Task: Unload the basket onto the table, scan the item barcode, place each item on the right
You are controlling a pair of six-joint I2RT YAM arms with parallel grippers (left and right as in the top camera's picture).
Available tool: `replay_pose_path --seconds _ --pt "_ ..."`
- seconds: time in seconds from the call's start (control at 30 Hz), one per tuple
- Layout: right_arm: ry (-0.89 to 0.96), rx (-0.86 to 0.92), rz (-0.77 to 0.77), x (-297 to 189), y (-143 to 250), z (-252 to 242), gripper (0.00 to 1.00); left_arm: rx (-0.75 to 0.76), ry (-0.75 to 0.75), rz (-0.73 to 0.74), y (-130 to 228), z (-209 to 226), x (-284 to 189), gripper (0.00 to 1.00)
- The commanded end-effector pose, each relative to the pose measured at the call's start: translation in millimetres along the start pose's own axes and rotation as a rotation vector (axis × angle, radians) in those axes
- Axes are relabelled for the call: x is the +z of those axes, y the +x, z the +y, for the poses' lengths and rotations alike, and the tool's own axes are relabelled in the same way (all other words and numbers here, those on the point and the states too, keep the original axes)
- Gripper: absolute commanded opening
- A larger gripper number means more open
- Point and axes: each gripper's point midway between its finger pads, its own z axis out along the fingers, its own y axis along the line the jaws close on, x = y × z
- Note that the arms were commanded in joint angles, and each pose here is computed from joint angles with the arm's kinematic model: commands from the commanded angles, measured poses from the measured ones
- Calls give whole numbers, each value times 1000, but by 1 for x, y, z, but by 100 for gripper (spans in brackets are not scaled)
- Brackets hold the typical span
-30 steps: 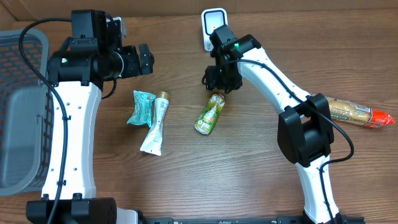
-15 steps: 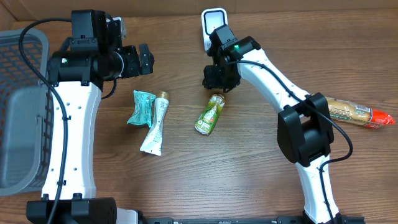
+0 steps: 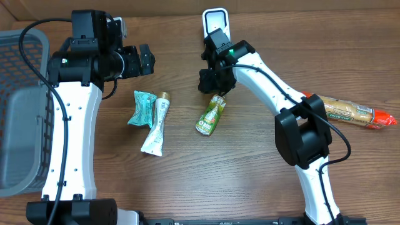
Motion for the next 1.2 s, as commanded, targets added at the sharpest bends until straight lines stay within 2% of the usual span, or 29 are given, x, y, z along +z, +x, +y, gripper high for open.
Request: replay_pose_path --seconds 0.0,0.27,0.43,0.63,0.77,0.87,0.9,0.93,0.97,1.17 --pt "3 -7 30 4 10 6 30 27 11 -13 -3 -3 -3 99" --pt "212 56 174 -7 47 -42 30 27 11 -13 -3 -3 -3 99" --pt "243 128 329 -22 82 -57 30 27 11 -13 -3 -3 -3 99" --pt "220 158 534 -37 131 -35 33 27 11 -13 -3 -3 -3 100" --pt "221 87 573 -32 148 -9 40 27 11 -13 -3 -3 -3 100" --pt "211 2 547 -20 153 15 47 27 11 -13 -3 -3 -3 99" --pt "209 -29 527 -15 153 22 42 27 11 -13 -3 -3 -3 100" --pt "211 -59 502 -10 151 29 31 27 11 -13 -3 -3 -3 100" --pt "220 -87 473 -5 147 32 24 27 11 -13 -3 -3 -3 100" --pt "313 -182 344 -3 115 16 22 27 11 -13 -3 -3 -3 99"
